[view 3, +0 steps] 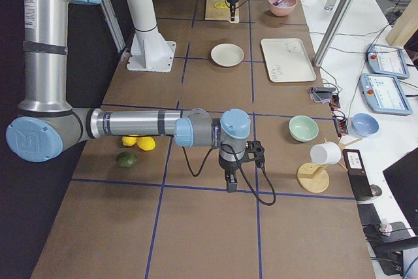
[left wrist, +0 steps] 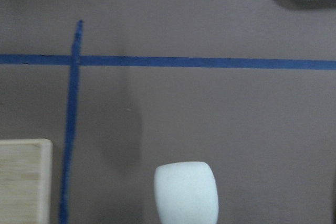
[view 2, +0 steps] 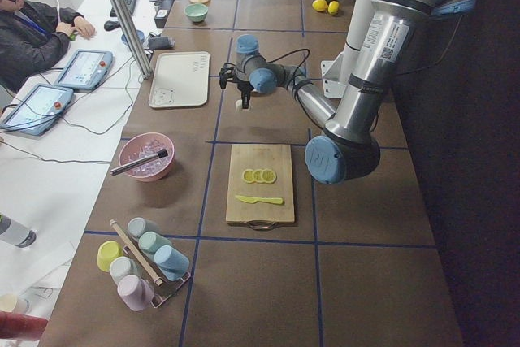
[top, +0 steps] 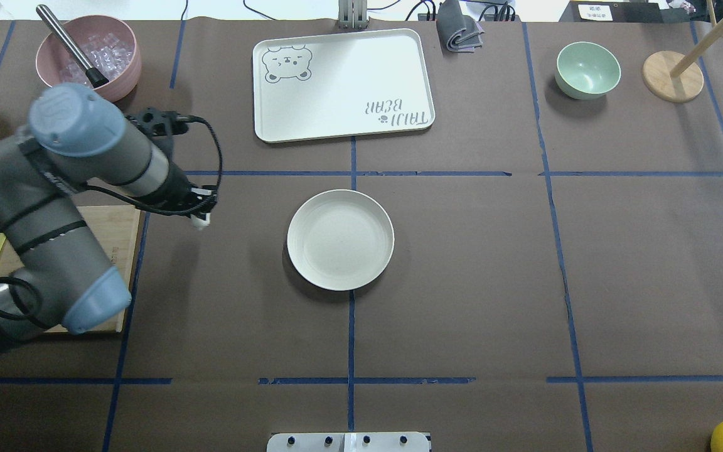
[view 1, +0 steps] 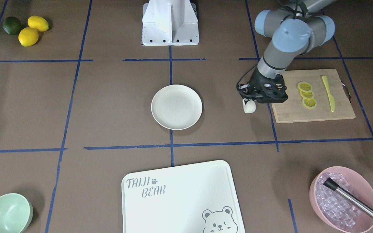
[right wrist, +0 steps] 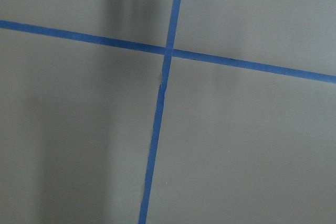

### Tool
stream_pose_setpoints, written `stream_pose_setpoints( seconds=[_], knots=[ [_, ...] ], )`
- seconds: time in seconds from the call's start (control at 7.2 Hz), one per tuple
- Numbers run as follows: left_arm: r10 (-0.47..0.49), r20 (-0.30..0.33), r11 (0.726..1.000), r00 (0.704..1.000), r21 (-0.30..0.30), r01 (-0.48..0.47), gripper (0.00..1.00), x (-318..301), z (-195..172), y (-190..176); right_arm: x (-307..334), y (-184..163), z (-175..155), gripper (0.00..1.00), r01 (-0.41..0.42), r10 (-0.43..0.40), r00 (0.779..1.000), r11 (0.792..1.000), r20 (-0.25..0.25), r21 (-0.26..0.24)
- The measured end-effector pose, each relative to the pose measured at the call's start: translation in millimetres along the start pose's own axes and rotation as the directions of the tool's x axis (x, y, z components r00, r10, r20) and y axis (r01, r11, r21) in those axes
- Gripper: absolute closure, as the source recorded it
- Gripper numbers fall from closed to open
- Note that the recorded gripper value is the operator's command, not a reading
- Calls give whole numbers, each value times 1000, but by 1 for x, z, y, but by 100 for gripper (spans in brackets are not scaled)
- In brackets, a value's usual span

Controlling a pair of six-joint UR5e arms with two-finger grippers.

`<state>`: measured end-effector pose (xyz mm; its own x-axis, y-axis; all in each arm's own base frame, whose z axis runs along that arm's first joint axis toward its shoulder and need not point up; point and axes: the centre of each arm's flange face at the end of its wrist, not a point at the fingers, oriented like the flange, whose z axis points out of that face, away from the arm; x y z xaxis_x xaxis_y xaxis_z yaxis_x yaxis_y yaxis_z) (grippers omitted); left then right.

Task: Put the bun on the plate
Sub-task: 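Lift the white bun with the left gripper and carry it toward the plate, then lower the bun onto the white plate and open the left gripper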

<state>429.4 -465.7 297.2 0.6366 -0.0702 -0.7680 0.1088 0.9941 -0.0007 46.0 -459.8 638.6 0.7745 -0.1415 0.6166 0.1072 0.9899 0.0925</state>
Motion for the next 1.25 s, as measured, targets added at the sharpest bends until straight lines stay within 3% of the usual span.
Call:
stream_pose_setpoints(
  seconds=[0.28,0.42,0.56,0.69,0.83,1.25],
  knots=[
    [-76,5,997,997,24,76,73,121,28,36,0,0,1,0,-1,1,1000,1000,1,-2],
    [-96,18,995,995,31,96,65,169,49,48,0,0,1,0,-1,1,1000,1000,2,-2],
    [-97,31,995,995,35,96,50,197,69,60,0,1,1,0,-2,2,1000,1000,3,-3],
    [-89,33,996,995,34,88,20,210,82,68,1,1,2,0,-2,2,1000,1000,3,-3],
    [-83,28,996,996,33,82,0,215,86,72,1,0,2,0,-2,2,1000,1000,3,-3],
    [-68,10,997,998,23,68,0,210,69,60,0,-1,1,0,0,0,1000,1000,3,-1]
  ],
)
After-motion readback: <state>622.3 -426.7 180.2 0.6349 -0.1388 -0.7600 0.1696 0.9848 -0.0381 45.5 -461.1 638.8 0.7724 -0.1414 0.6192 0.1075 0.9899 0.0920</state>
